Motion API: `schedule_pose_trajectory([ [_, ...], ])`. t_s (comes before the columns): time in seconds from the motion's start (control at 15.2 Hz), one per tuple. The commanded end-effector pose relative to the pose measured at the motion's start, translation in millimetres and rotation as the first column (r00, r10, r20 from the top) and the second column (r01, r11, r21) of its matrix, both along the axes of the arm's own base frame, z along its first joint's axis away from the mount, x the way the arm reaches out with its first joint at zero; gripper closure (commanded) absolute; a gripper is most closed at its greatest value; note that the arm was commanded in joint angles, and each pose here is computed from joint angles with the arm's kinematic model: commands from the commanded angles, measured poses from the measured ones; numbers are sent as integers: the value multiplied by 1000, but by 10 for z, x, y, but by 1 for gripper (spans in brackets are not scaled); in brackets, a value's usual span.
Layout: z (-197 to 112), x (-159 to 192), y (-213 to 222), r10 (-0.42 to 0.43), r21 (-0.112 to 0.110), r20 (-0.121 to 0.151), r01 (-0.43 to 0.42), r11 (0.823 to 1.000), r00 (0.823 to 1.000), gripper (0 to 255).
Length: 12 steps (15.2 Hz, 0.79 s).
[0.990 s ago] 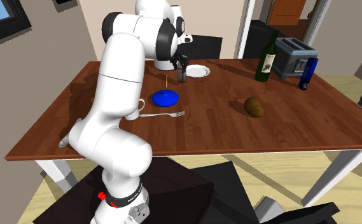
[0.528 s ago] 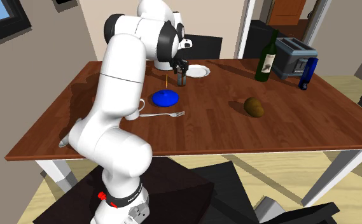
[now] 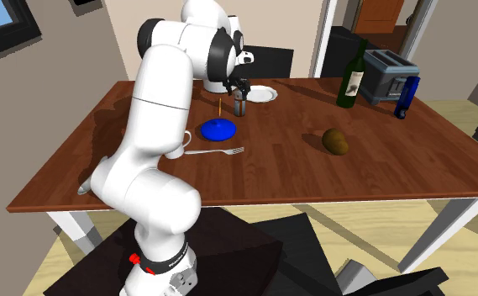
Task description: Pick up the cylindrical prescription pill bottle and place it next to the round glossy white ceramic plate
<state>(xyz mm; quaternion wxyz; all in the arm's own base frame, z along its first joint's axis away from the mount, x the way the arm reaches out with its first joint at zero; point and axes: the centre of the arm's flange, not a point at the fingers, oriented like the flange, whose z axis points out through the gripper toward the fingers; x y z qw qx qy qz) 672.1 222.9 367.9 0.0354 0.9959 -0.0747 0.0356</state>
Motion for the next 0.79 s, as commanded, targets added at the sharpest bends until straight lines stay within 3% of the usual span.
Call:
schedule_pose_trajectory([
  [0.0,0,0,0,0,0,0,0,1000,1000,0],
  [0.07,0,0,0,0,0,0,0,1000,1000,0],
  [0.33,498,-33,38,0,0,0,0,1000,1000,0],
  [0.73,498,-33,38,0,0,0,0,1000,1000,0],
])
